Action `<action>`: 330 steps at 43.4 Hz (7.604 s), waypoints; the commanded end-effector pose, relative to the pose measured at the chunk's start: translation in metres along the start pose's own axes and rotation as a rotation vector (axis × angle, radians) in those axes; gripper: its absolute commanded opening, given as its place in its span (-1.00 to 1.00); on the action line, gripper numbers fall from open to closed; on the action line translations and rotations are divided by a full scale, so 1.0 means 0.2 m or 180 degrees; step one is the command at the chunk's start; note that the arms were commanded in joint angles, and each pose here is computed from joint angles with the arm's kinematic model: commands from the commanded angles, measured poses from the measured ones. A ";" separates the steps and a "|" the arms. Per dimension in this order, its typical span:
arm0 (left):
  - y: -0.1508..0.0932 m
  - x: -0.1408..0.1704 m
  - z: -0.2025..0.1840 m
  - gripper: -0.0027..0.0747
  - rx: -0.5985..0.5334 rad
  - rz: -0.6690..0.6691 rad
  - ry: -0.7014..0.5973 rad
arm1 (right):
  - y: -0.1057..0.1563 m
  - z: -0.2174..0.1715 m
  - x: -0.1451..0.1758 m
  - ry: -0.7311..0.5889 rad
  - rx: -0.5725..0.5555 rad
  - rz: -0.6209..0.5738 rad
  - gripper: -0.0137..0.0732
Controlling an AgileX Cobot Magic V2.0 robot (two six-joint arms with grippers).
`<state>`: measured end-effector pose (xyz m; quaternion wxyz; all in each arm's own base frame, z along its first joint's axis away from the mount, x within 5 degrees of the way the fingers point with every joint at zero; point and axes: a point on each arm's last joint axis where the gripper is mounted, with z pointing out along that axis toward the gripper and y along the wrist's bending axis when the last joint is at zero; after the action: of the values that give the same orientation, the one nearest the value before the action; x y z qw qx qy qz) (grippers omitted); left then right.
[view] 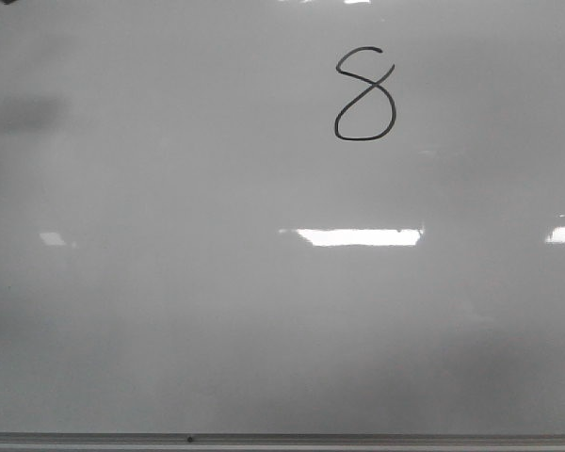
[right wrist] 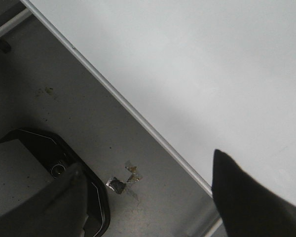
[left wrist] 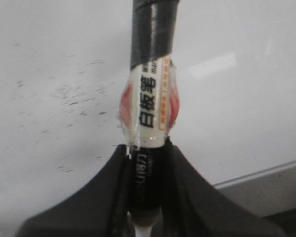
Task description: Write number 8 on whiteboard
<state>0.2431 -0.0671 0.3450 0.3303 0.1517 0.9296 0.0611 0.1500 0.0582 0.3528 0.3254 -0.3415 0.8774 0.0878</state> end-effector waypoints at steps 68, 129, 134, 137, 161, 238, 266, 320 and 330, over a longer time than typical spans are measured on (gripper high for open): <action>0.07 -0.05 -0.09 0.01 0.0146 -0.0390 -0.0923 | -0.02 -0.23 0.04 -0.0539 0.0775 0.1032 0.58; -0.05 0.36 -0.52 -0.99 0.0721 -0.0104 -0.1596 | 0.08 -0.42 0.14 -0.1007 0.0900 0.1029 -0.93; -0.05 0.35 -0.53 -0.99 0.0727 -0.0109 -0.1654 | 0.08 -0.42 0.14 -0.1007 0.0900 0.1029 -0.93; -0.05 0.35 -0.53 -0.99 0.0728 -0.0110 -0.1662 | 0.08 -0.42 0.14 -0.1007 0.0900 0.1029 -0.93; -0.02 0.37 -0.53 -0.99 0.0614 -0.0184 -0.1679 | 0.08 -0.42 0.14 -0.1007 0.0900 0.1029 -0.93; -0.05 1.19 -0.08 -0.98 -0.0424 -0.1023 -0.3313 | 0.08 -0.42 0.14 -0.0986 0.0895 0.1032 -0.93; -0.05 1.19 -0.08 -0.98 -0.0424 -0.1023 -0.3313 | 0.08 -0.42 0.14 -0.0986 0.0895 0.1032 -0.93; -0.05 1.19 -0.08 -0.98 -0.0424 -0.1023 -0.3313 | 0.14 0.18 0.87 -0.3039 0.2263 0.1025 -0.93; -0.05 1.19 -0.08 -0.98 -0.0424 -0.1023 -0.3313 | 0.14 0.19 0.87 -0.3031 0.2260 0.1028 -0.93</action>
<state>0.0560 -0.0009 0.2100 0.7329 -0.0002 0.6803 -0.0112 0.0567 -0.0008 0.2017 0.7200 -0.0016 0.6939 -0.0127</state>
